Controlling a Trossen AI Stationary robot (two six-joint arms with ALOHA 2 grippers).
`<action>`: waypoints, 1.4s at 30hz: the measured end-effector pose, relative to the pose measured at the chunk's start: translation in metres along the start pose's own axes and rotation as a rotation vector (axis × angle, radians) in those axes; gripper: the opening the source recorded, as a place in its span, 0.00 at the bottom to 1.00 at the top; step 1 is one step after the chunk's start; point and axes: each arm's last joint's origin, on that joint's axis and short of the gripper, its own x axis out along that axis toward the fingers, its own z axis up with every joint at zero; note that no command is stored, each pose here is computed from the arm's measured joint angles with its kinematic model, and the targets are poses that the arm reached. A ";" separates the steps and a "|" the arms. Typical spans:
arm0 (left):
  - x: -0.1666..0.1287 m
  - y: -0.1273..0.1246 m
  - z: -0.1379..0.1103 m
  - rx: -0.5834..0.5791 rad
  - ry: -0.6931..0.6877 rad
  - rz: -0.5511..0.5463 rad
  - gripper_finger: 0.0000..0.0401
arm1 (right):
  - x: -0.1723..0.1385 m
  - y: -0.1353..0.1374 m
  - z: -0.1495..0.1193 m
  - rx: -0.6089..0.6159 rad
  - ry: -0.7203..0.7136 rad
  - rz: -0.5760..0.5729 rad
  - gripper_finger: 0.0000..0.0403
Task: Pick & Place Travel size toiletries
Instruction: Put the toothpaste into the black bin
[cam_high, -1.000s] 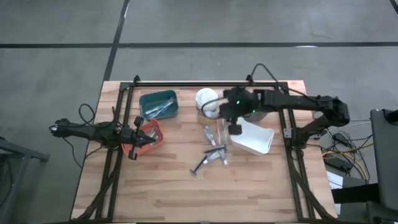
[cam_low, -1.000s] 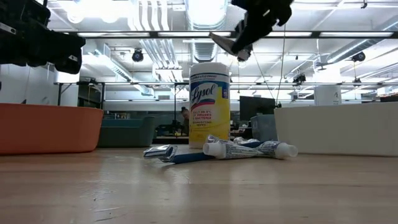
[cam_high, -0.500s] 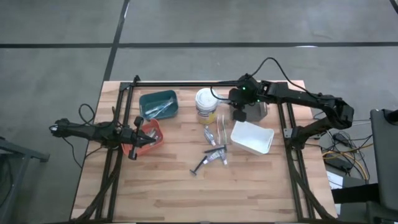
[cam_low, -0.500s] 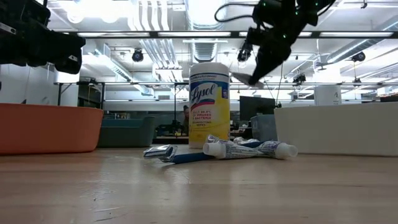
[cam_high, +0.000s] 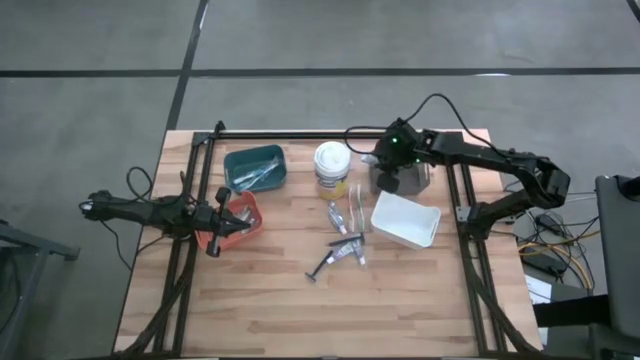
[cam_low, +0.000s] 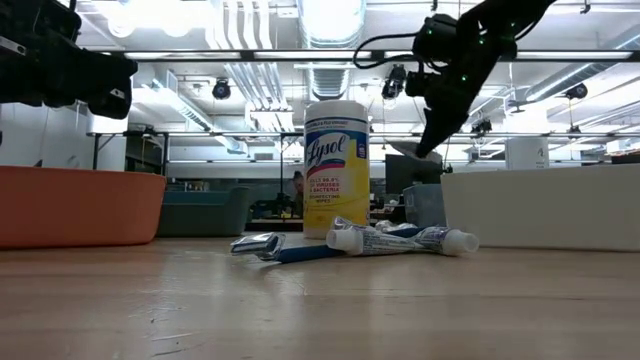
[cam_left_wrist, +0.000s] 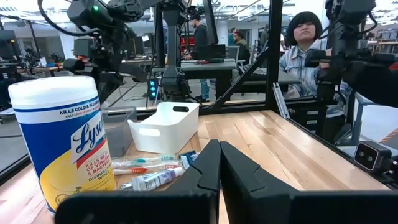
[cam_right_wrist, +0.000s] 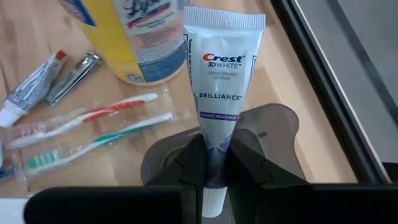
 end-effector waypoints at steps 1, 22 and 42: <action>0.000 0.000 0.000 0.000 0.000 0.000 0.02 | 0.000 -0.002 -0.001 0.006 0.001 -0.004 0.10; 0.000 0.000 0.000 0.000 0.000 0.000 0.02 | 0.033 -0.025 -0.048 0.435 0.041 -0.097 0.10; 0.000 0.000 0.000 0.000 0.000 0.000 0.02 | 0.033 -0.025 -0.047 0.465 0.025 -0.120 0.10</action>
